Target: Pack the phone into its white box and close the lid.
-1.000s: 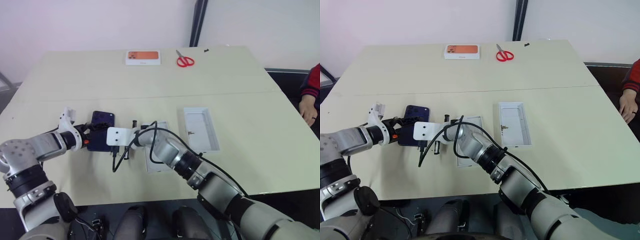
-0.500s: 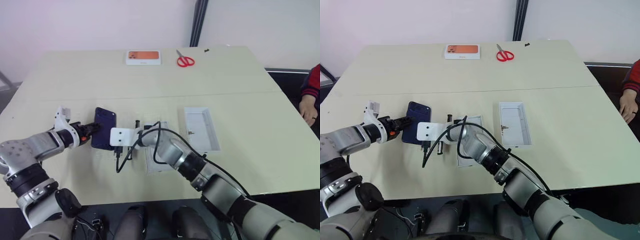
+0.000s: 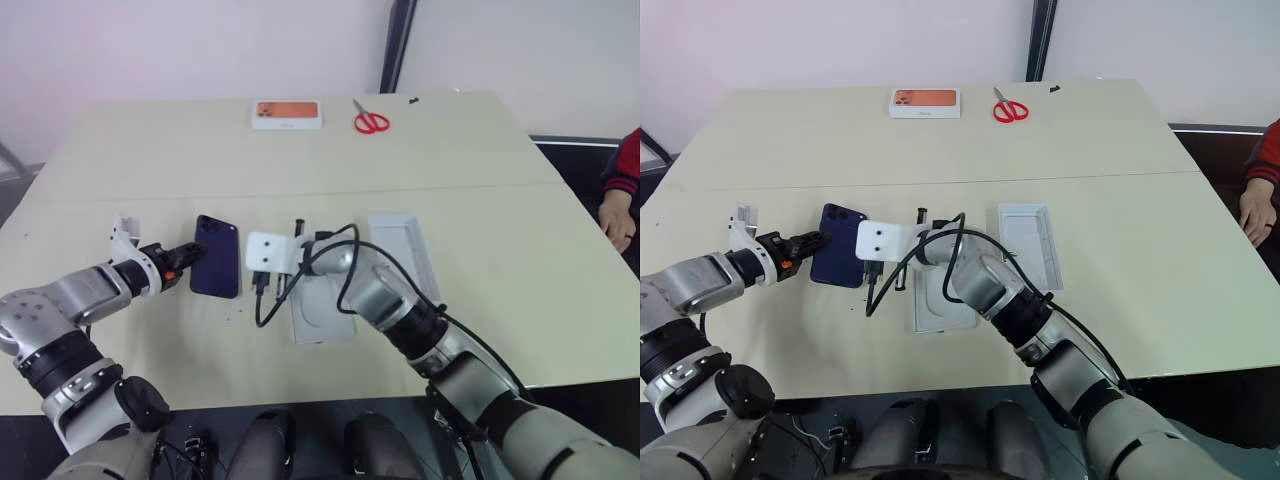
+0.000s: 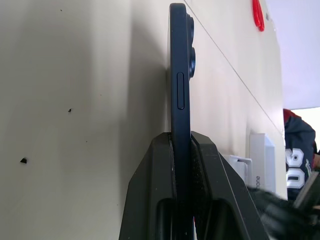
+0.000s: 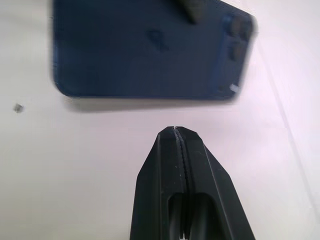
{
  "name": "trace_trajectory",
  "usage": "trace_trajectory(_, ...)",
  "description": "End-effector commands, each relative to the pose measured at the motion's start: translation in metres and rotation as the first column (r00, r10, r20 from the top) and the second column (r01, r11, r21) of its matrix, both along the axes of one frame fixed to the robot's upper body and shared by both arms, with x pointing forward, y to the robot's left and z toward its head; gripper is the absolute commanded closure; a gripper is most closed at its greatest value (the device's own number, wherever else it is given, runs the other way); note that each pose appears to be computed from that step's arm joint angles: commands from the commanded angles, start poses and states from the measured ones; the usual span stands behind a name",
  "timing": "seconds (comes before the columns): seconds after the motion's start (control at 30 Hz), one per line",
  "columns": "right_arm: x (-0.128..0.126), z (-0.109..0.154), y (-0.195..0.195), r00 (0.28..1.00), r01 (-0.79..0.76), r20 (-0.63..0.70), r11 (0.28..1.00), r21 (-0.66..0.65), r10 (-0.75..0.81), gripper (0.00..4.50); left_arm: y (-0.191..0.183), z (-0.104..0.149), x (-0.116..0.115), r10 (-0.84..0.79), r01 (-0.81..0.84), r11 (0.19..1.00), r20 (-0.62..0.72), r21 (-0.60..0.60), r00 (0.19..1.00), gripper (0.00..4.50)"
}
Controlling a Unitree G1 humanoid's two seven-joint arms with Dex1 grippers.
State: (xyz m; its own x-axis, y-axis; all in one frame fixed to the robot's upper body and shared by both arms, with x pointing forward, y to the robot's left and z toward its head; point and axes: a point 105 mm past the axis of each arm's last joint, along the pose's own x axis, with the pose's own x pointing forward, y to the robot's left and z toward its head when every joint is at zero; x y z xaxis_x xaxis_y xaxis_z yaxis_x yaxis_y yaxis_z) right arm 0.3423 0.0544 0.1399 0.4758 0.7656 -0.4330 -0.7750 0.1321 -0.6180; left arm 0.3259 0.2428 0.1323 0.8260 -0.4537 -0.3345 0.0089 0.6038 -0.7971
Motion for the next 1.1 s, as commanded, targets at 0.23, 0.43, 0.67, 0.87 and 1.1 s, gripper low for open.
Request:
trace_trajectory(0.23,-0.007,0.035,-0.057,1.0,0.009,-0.009,0.996,0.092,-0.008,4.5,-0.056,0.039,-0.01,-0.181,0.196,0.98,0.227,-0.046,0.957,4.44)
trace_trajectory(0.43,-0.002,0.036,-0.118,0.993,0.112,-0.041,0.991,0.068,-0.11,4.5,-0.12,0.033,-0.036,-0.181,0.2,0.978,0.241,-0.059,0.953,4.44)
trace_trajectory(0.67,0.002,0.032,-0.142,0.983,0.181,-0.047,0.983,0.043,-0.179,4.5,-0.145,0.028,-0.046,-0.142,0.161,0.974,0.126,-0.159,0.982,4.44)
trace_trajectory(0.87,0.003,0.03,-0.146,0.98,0.194,-0.043,0.981,0.029,-0.193,4.5,-0.156,0.02,-0.052,-0.158,0.164,0.974,0.054,-0.157,0.986,4.44)
trace_trajectory(1.1,0.004,0.028,-0.149,0.979,0.2,-0.045,0.98,0.021,-0.199,4.5,-0.162,0.015,-0.058,-0.192,0.194,0.968,0.028,-0.161,0.981,2.8)
